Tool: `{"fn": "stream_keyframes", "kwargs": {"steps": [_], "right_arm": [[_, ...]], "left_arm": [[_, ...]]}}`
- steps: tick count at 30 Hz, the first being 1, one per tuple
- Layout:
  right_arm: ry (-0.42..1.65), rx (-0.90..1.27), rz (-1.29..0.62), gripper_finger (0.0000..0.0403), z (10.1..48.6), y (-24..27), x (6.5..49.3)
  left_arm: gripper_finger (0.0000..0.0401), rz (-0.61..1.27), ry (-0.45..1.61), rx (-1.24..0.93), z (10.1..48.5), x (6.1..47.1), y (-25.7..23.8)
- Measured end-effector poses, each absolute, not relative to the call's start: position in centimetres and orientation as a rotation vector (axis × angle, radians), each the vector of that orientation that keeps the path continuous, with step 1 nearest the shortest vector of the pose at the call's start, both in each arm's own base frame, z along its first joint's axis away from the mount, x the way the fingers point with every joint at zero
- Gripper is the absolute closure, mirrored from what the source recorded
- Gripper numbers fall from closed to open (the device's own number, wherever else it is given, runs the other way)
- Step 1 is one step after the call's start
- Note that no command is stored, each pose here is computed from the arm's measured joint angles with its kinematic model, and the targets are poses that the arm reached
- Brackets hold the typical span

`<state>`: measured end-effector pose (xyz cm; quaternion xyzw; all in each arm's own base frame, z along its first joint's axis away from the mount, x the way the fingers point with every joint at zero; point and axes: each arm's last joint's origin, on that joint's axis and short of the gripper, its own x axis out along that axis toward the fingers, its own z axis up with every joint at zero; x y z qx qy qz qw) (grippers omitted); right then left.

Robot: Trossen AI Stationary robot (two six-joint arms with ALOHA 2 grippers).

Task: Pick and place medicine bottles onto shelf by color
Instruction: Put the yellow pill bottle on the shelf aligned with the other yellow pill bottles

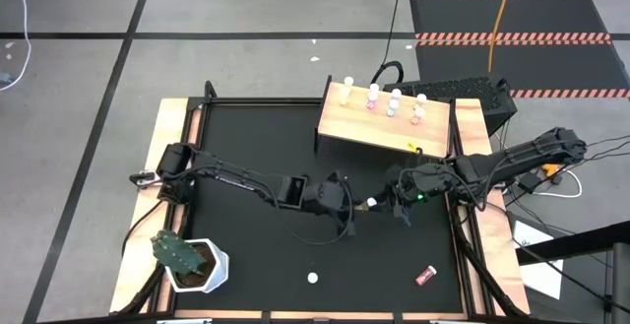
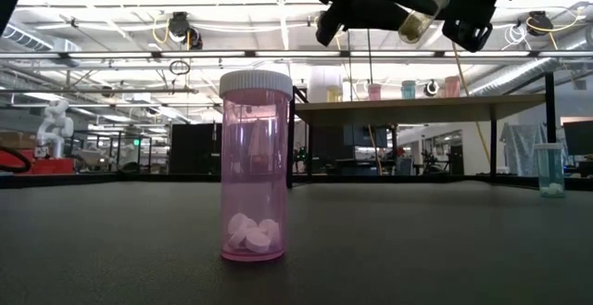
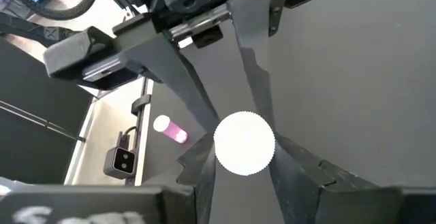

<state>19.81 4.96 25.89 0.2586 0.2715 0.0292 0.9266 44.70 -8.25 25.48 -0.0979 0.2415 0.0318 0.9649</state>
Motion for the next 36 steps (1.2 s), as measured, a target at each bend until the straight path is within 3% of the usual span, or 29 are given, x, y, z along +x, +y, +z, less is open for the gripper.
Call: {"fn": "stream_keyframes", "kwargs": {"steps": [5, 10, 16, 21, 29, 36], "right_arm": [[0.558, 0.529, 0.061, 0.0287, 25.9, 5.0, 19.8], [0.54, 0.496, 0.075, 0.0275, 26.1, 4.9, 19.6], [0.375, 0.432, 0.05, 0.0222, 28.4, 4.2, 17.6], [0.22, 0.471, -0.015, 0.0183, 30.5, 3.1, 14.8], [0.017, 0.37, 0.035, 0.0185, 32.5, 3.2, 15.1], [-0.123, 0.223, 0.022, 0.0179, 33.4, 3.6, 17.0]], "left_arm": [[0.0302, 0.026, 0.493, -0.212, 25.5, 44.8, -7.9], [0.0303, 0.024, 0.488, -0.239, 25.6, 44.9, -7.7], [0.0302, 0.018, 0.427, -0.257, 26.9, 44.7, -7.4], [0.0302, 0.032, 0.319, -0.265, 30.2, 43.7, -6.4], [0.0302, 0.088, 0.024, -0.216, 36.2, 42.0, -3.9], [0.0302, 0.095, -0.029, -0.191, 36.8, 42.0, -3.1]]}}
